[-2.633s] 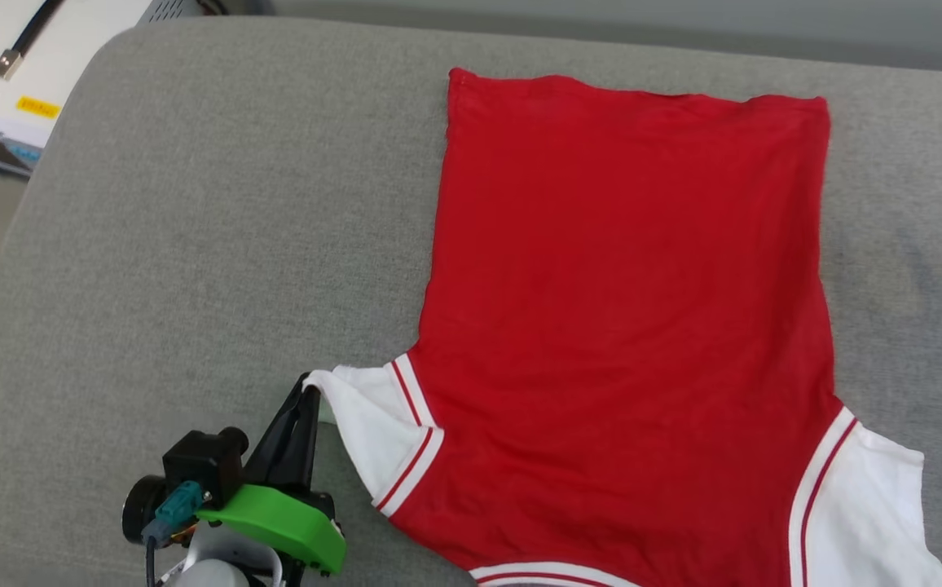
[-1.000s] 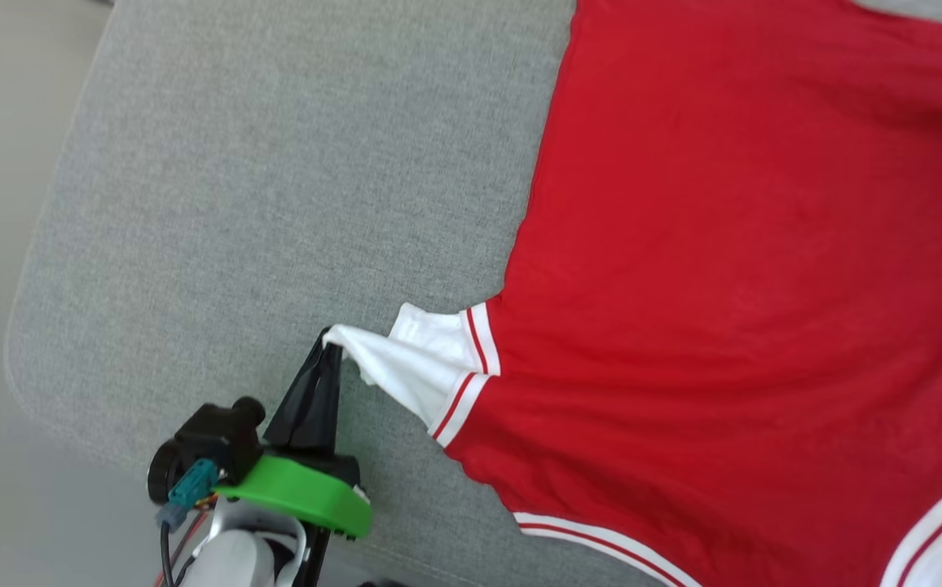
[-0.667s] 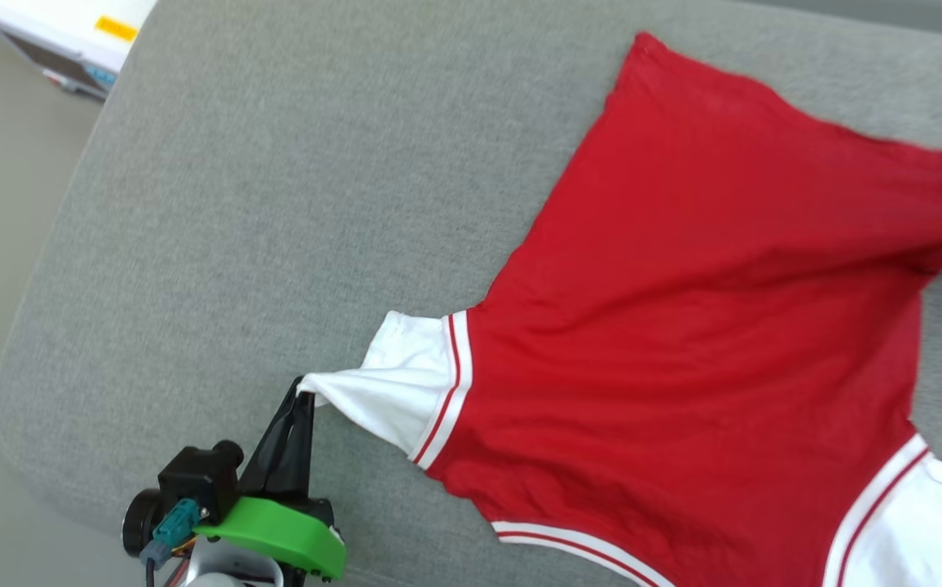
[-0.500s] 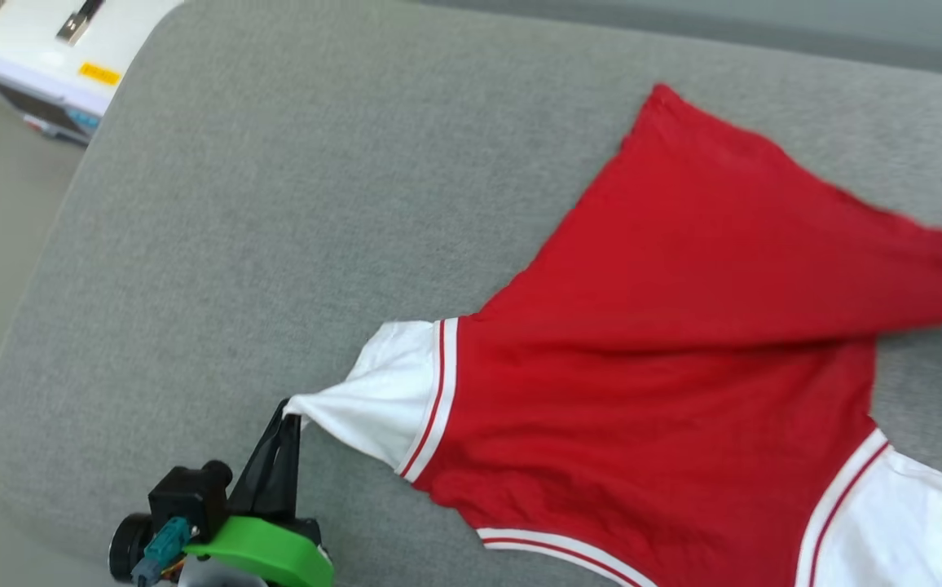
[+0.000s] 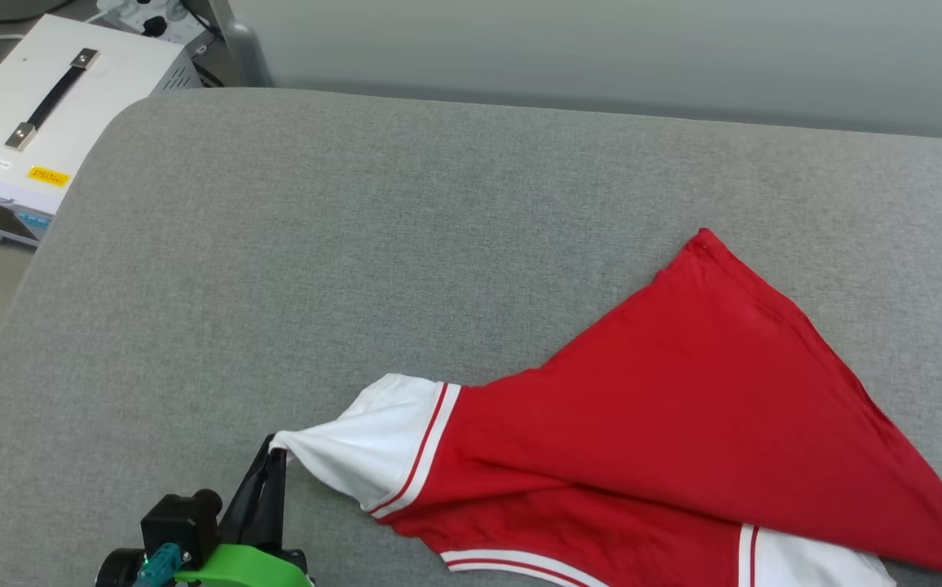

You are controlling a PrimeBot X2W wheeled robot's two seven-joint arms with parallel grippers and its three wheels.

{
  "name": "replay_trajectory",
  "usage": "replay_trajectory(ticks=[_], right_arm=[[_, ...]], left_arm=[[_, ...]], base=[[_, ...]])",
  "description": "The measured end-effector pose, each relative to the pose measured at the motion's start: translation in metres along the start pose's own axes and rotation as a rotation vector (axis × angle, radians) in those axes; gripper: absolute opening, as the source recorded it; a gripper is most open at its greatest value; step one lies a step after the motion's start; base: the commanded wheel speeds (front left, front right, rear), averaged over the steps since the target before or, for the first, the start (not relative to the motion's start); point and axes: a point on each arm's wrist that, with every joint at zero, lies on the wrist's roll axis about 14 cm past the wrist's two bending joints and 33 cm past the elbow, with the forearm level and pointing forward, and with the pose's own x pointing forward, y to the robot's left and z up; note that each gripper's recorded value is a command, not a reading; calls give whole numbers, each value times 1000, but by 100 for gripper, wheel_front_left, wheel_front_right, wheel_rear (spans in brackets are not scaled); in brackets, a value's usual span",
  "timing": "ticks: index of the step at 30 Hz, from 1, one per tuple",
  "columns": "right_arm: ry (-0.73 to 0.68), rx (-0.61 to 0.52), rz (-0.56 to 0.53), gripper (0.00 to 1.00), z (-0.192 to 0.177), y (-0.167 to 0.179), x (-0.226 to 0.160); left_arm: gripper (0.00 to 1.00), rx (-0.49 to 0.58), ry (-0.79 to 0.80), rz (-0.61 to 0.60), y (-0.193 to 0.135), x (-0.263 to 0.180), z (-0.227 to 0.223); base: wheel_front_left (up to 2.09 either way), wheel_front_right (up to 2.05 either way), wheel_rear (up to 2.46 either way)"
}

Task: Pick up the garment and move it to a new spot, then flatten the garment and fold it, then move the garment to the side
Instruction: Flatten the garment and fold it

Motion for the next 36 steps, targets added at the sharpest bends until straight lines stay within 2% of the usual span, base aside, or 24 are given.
replay_trajectory(ticks=[2,3,5,10,11,12,16,20,27,31,36], right_arm=[[12,32,4,0,-16,4,-3],[48,82,9,0,-42,11,-3],[81,126,29,0,-59,21,0],[92,153,23,0,-69,24,5],[73,153,20,40,-67,25,5],[44,158,18,100,-62,24,5],[-91,176,15,100,-36,24,2],[-279,135,21,100,20,24,-9],[-557,-63,68,100,133,43,-42],[-589,-214,101,100,176,66,-45],[-475,-344,135,100,199,88,-22]], left_arm=[[0,0,-5,-8,-2,1,2],[0,-5,-8,-13,-4,2,3],[0,-4,-6,-13,-4,2,2],[0,-2,-2,-8,-2,1,1],[0,-3,-1,-7,-2,2,1],[0,-4,-1,-7,-2,2,1],[0,-1,-3,-13,-3,2,2],[0,0,-6,-15,-3,1,3],[0,1,2,-15,-3,2,1],[0,4,2,-14,-3,6,1],[0,12,-2,-10,-2,13,3]], base=[[0,0,0],[0,0,0],[0,0,0],[0,0,0],[0,0,0],[0,0,0],[0,0,0],[0,0,0],[0,0,0],[0,0,0],[0,0,0]])
